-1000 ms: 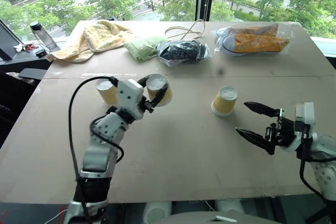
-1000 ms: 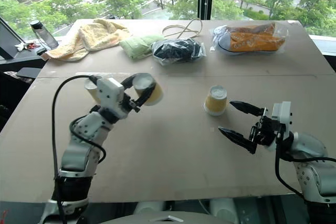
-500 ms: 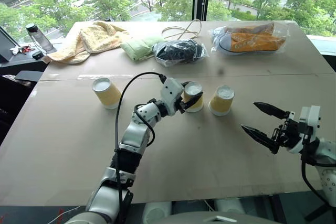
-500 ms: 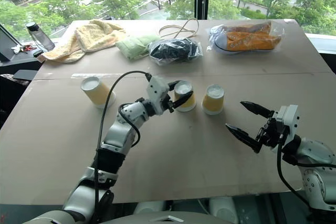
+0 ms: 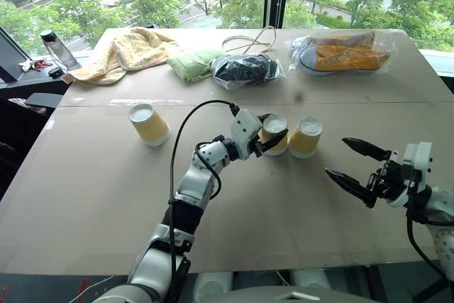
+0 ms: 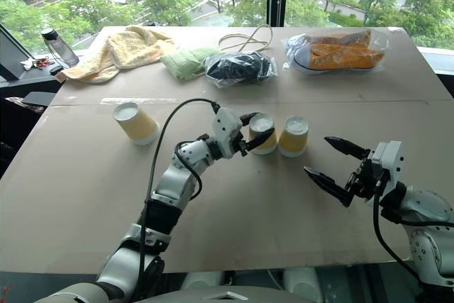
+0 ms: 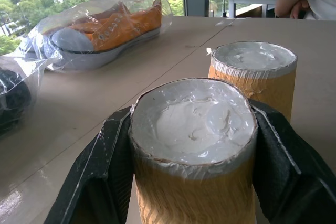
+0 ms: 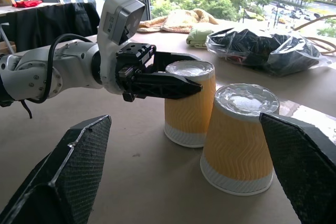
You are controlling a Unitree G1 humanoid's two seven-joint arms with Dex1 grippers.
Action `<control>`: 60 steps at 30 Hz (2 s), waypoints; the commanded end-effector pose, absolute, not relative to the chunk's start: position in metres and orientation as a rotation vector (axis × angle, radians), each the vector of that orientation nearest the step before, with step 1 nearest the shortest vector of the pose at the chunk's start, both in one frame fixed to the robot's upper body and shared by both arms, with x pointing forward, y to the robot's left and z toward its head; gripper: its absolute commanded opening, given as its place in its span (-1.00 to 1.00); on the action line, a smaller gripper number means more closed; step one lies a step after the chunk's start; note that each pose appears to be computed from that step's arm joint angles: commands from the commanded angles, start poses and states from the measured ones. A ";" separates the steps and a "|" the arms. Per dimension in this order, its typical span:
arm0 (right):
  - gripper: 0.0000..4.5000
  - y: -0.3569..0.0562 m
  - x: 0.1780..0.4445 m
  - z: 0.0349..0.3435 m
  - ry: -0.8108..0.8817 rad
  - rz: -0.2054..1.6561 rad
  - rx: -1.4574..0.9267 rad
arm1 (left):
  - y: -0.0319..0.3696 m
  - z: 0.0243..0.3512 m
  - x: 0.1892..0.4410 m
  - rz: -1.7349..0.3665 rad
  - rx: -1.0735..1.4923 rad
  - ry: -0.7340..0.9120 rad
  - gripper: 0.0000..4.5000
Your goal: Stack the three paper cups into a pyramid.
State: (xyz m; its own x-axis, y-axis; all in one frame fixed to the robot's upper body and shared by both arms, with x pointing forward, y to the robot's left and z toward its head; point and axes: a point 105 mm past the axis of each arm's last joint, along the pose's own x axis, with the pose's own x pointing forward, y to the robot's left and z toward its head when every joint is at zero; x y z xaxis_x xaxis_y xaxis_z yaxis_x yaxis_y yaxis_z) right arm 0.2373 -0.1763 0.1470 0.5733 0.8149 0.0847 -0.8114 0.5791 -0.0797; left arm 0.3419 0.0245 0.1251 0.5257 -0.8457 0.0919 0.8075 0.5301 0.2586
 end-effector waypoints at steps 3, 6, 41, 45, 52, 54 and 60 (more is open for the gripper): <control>1.00 -0.172 0.238 0.155 -0.132 0.965 -0.058 | 0.021 0.137 0.336 -0.995 0.181 -0.298 0.99; 1.00 -0.173 0.240 0.153 -0.127 0.961 -0.058 | 0.024 0.144 0.333 -0.993 0.178 -0.338 0.99; 1.00 -0.150 0.227 0.195 -0.252 1.238 0.031 | 0.267 0.155 0.295 0.179 0.157 -0.234 0.99; 1.00 -0.149 0.228 0.195 -0.253 1.239 0.032 | 0.268 0.141 0.304 0.181 0.130 -0.195 0.99; 1.00 -0.150 0.230 0.194 -0.258 1.222 0.025 | 0.264 0.140 0.320 0.142 0.144 -0.195 0.99; 1.00 -0.151 0.230 0.193 -0.259 1.218 0.022 | 0.264 0.140 0.322 0.135 0.145 -0.197 0.99; 1.00 -0.153 0.233 0.189 -0.261 1.192 -0.008 | 0.265 0.143 0.336 0.119 0.140 -0.212 0.89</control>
State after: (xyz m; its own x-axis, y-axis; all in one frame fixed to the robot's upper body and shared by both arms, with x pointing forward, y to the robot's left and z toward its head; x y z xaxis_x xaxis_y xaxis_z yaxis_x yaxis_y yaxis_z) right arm 0.2347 -0.1525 0.1841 0.3505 0.9182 0.1845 -0.9211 0.3736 -0.1096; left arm 0.3332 0.2636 0.1293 0.9805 0.1088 0.1639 -0.1281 0.9853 0.1127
